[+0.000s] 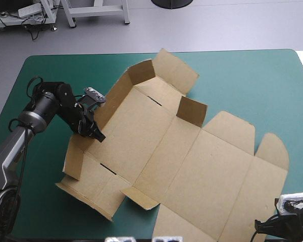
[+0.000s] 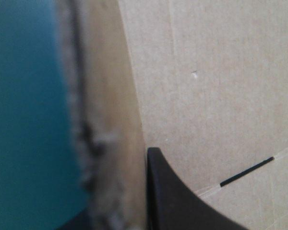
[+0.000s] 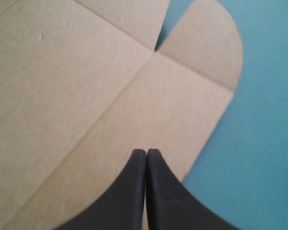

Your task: Fold the box

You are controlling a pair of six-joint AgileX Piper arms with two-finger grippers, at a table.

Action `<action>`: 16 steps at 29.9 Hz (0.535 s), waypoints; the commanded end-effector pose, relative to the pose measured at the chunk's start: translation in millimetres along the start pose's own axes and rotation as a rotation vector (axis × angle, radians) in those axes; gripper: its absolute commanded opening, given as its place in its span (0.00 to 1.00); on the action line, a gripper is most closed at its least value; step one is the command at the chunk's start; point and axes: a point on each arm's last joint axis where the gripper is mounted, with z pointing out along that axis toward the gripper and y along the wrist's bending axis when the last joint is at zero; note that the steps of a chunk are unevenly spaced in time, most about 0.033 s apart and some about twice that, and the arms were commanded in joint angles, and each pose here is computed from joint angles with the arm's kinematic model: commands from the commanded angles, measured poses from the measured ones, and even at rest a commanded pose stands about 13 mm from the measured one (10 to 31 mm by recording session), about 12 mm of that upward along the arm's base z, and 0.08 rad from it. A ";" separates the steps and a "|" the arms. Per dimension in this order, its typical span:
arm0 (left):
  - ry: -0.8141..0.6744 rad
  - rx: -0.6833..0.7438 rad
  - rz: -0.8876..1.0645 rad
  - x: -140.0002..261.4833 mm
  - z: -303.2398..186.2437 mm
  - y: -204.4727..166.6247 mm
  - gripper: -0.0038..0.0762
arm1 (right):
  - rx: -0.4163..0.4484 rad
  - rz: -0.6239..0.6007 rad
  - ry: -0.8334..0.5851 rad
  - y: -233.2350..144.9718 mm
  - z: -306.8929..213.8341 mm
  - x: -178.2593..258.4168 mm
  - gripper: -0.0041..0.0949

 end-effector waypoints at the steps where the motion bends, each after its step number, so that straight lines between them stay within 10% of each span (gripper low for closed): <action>1: -0.120 -0.093 0.097 -18.6 -37.1 -19.1 0.04 | 0.005 -0.002 -0.065 -0.6 -3.0 -11.0 0.03; 16: -0.346 -0.424 0.460 -88.8 -74.0 -52.9 0.04 | 0.007 -0.003 -0.072 -0.9 -3.0 -11.6 0.03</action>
